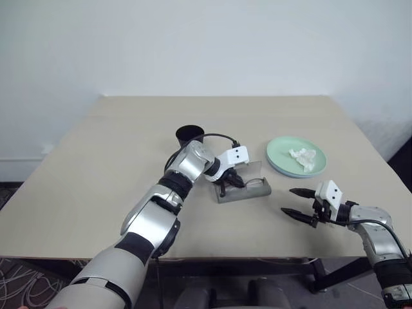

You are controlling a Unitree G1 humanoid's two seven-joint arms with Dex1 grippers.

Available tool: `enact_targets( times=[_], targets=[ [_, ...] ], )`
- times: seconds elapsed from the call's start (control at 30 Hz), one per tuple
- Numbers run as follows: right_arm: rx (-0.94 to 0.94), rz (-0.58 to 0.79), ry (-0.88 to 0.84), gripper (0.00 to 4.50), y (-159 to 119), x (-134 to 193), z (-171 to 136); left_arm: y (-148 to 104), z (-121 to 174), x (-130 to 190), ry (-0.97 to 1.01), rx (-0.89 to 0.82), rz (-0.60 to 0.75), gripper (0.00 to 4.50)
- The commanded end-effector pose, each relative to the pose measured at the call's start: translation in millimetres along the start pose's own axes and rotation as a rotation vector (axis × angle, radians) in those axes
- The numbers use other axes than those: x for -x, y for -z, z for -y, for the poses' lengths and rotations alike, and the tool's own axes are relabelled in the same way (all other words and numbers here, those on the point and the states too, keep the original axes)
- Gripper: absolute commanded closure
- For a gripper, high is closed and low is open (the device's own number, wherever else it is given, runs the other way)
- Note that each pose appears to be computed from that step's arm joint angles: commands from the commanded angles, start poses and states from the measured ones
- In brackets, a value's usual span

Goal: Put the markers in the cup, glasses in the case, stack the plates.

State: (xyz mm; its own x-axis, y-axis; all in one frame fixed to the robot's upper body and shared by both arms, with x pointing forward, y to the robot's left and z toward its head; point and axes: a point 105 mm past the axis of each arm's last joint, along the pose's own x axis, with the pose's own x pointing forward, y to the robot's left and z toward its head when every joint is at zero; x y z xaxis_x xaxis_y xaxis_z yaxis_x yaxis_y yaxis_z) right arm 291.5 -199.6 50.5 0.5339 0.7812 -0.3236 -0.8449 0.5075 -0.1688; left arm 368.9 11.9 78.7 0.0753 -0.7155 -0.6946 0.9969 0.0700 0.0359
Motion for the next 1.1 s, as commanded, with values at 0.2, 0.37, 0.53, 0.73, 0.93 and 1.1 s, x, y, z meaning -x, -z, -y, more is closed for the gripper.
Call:
enact_targets(
  times=[0.2,0.37,0.53,0.73,0.93,1.1],
  targets=[
    [0.052,0.045,0.012,0.82,-19.3,-3.8,4.6,-3.6,-0.1,1.8,-0.016,-0.006,0.015,3.19],
    [0.051,0.047,0.012,0.82,-20.9,-4.0,4.1,-16.0,-9.8,5.3,-0.082,0.001,0.068,2.53],
    [0.051,0.045,0.010,0.82,-21.9,-4.0,5.0,-48.1,-27.9,20.1,-0.201,-0.018,0.210,2.53],
    [0.051,0.044,0.008,0.82,-22.1,-4.7,5.2,-62.0,-54.7,39.8,-0.385,-0.002,0.285,2.70],
    [0.054,0.052,0.020,0.82,-24.7,-5.7,5.5,-31.3,-67.9,37.9,-0.510,-0.025,0.149,4.49],
    [0.051,0.065,0.015,0.82,-31.0,-2.9,5.2,-14.6,-64.4,27.5,-0.496,-0.013,0.089,4.49]
  ],
)
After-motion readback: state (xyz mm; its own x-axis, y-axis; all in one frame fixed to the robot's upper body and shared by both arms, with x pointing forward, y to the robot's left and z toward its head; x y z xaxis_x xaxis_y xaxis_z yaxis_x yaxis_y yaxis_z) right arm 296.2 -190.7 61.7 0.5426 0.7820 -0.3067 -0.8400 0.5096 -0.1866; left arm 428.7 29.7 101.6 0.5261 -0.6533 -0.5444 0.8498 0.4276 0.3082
